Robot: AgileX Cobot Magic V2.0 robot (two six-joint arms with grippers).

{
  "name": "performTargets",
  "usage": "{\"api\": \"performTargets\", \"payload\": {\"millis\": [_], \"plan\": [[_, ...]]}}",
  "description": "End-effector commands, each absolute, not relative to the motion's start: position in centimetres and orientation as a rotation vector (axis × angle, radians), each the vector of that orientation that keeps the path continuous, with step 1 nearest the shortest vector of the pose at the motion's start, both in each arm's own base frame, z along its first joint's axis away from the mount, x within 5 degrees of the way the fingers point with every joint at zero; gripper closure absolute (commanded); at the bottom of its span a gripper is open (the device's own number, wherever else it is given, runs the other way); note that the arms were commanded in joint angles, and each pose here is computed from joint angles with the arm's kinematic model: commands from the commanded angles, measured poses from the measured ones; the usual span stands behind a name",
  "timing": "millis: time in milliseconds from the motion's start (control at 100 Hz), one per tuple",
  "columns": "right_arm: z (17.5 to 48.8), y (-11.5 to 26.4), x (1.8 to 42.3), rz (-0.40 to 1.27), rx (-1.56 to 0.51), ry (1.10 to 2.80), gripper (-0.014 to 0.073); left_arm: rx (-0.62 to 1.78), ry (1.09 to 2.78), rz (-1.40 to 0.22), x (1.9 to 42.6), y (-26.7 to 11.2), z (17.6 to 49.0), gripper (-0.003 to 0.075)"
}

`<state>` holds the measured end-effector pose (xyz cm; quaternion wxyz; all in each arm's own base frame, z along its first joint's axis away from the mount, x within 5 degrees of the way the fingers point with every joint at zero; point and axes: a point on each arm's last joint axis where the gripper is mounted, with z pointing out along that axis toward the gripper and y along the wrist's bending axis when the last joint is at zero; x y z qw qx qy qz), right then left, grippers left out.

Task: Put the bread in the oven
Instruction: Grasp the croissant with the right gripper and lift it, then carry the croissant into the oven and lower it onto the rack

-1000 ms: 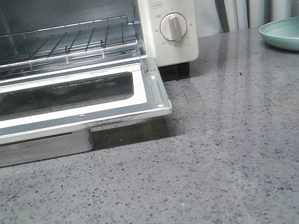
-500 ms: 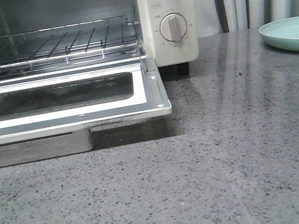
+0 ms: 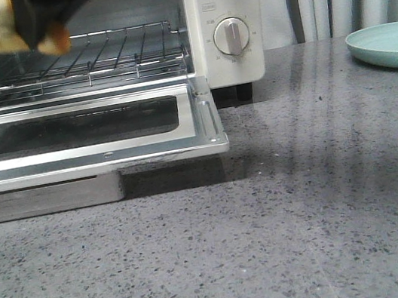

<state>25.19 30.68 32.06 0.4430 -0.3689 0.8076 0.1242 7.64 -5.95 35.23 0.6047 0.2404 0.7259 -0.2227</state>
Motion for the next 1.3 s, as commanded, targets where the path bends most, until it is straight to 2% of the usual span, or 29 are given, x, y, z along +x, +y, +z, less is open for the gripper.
{"api": "performTargets", "payload": {"millis": [0,210,600,670,840,910,1110,1290], "plan": [[34.0,30.0,26.7,0.328,-0.861,1.904,0.0664,0.493,1.593,-0.537,7.7,-5.8,36.8,0.0741],[33.2,28.7,29.3,0.353,-0.759,1.932,0.0664,0.471,1.598,-0.579,7.7,-5.9,36.9,0.0742],[33.8,28.8,29.7,0.398,-0.741,1.863,0.0652,0.470,1.601,-0.584,7.6,-5.9,36.9,0.0742],[34.1,28.9,29.7,0.417,-0.737,1.838,0.0576,0.468,1.601,-0.588,7.6,-5.9,36.9,0.0741],[34.2,28.7,30.1,0.475,-0.659,1.852,0.0193,0.471,1.608,-0.591,7.6,-6.0,36.8,0.0742],[34.0,28.7,30.2,0.475,-0.654,1.861,0.0104,0.470,1.607,-0.591,7.6,-6.0,36.8,0.0742],[34.0,29.0,29.8,0.479,-0.664,1.865,0.0094,0.470,1.606,-0.591,7.6,-6.0,36.8,0.0742],[34.8,29.8,28.1,0.503,-0.700,1.854,0.0145,0.479,1.552,-0.561,6.6,-5.3,37.2,0.0742]]}}
